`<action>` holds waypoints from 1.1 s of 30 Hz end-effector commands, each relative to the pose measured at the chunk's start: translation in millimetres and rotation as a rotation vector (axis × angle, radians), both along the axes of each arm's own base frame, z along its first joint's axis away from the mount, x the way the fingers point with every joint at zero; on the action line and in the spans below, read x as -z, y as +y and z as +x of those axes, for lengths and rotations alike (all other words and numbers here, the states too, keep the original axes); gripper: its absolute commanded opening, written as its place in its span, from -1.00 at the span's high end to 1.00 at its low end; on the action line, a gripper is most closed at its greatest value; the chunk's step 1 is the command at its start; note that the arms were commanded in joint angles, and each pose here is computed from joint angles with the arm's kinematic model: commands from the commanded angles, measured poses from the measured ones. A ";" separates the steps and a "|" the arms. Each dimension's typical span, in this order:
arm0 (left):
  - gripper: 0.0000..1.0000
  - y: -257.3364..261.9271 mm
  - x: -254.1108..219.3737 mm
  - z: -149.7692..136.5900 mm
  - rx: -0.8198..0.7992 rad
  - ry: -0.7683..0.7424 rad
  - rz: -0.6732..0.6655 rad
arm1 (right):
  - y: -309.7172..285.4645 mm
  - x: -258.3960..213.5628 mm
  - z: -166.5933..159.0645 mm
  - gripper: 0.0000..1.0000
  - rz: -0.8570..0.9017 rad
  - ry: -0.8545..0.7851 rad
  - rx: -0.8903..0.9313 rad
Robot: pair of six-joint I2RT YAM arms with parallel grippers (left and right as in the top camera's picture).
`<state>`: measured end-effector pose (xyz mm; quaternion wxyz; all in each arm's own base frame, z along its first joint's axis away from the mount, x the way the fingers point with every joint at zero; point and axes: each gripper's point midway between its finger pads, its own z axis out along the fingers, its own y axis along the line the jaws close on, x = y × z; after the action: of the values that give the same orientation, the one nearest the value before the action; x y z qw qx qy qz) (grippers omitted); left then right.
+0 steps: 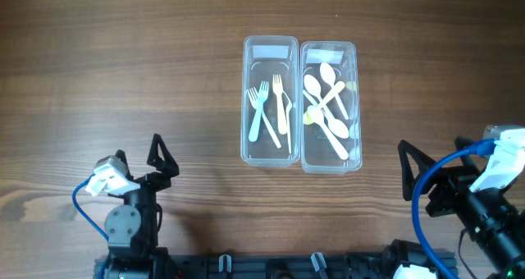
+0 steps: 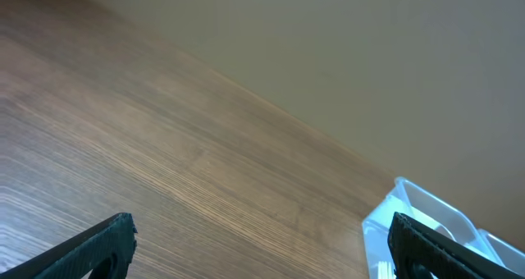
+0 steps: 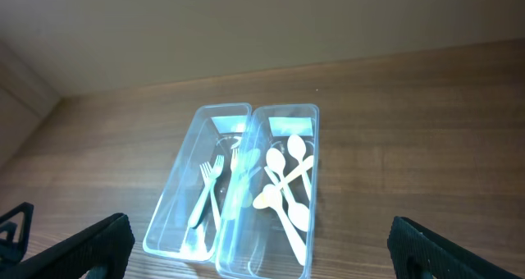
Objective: Pack container
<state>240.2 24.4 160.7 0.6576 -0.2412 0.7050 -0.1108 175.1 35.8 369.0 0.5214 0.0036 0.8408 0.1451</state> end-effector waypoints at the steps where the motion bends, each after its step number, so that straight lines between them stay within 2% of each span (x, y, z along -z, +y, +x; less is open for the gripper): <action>1: -1.00 -0.6 2.7 0.3 0.007 0.001 -0.007 | -2.0 1.2 2.0 -0.99 -0.008 0.006 0.007; 21: -0.99 -0.6 2.7 0.3 0.007 0.001 -0.007 | -4.6 1.2 2.6 -1.00 -0.017 0.005 0.019; 26: -0.99 -0.6 2.7 0.3 0.007 0.001 -0.007 | -31.1 3.5 13.8 -1.00 -0.120 -0.015 0.132; 31: -1.00 -0.6 2.7 0.3 0.007 0.001 -0.007 | -35.0 15.4 39.2 -0.99 -0.296 -0.092 0.048; 33: -0.99 -0.6 2.7 0.3 0.007 0.001 -0.007 | -31.6 42.5 51.7 -0.99 -0.307 -0.113 0.005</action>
<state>240.2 24.9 160.6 0.6578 -0.2420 0.7048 -0.1100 219.2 4.2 353.7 0.5665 -0.0461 0.8221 0.0314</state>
